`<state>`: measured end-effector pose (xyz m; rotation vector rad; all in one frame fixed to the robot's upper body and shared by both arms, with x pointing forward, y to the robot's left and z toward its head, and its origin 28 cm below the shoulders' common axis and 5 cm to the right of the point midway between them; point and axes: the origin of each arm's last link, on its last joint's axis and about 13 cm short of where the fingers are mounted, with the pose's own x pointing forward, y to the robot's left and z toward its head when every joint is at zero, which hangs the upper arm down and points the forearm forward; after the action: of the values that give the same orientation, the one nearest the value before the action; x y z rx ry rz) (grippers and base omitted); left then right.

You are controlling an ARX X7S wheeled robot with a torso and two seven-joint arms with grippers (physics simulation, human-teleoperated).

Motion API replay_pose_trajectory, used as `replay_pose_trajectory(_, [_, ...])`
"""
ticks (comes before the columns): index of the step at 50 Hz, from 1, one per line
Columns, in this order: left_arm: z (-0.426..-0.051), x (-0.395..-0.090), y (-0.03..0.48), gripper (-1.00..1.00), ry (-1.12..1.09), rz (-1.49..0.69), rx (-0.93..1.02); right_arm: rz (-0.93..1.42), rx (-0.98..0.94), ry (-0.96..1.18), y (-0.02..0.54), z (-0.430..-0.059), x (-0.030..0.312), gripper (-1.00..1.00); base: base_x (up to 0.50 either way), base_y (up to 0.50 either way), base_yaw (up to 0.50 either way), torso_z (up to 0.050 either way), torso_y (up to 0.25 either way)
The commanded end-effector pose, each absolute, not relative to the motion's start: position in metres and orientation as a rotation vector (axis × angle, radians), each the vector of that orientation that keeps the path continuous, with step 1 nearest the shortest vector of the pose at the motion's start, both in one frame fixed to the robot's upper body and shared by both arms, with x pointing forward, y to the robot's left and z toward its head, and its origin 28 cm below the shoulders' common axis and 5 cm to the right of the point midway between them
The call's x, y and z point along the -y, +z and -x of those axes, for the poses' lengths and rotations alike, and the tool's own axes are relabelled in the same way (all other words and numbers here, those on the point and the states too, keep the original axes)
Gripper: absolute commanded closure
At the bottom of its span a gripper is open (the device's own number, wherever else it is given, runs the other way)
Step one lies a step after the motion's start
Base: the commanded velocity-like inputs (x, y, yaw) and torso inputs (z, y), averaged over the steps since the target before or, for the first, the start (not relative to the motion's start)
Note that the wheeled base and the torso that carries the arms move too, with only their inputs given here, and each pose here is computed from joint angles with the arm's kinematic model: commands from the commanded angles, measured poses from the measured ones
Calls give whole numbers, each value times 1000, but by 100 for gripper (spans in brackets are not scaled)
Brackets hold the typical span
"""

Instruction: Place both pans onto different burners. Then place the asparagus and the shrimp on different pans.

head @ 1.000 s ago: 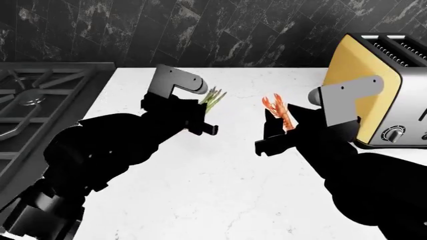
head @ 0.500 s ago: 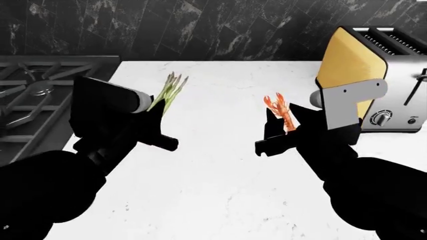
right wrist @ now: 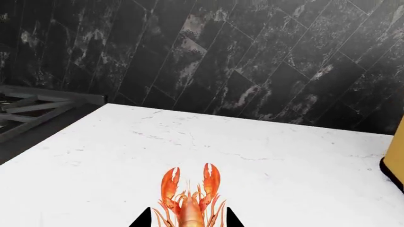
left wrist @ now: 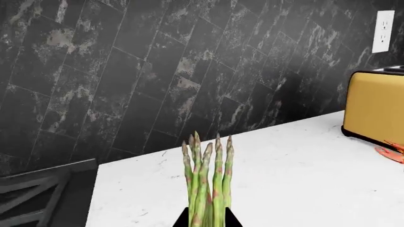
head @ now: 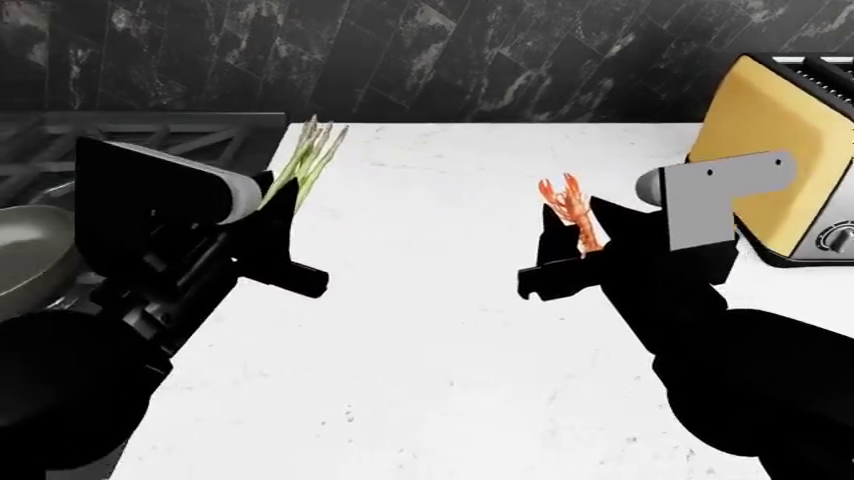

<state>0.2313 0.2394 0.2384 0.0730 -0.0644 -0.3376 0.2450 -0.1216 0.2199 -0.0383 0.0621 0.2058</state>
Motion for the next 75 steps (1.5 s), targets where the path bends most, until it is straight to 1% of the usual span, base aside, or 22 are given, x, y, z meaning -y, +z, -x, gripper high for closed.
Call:
replay_pose_trajectory(1, [-227,-243,254,100,-313,-97,111,49,-42,194,226,-244,122,100,0,500,0,0,0])
replay_pose_trajectory(13, [-229,-245,270,100,-298,-129,135,67,-27,197,233,-244,121,100,0,500,0,0,0])
replay_pose_trajectory(75, [-234,-249,266,100,-267,-134,123,88,-1,209,239,-242,119,100,0,500,0,0,0])
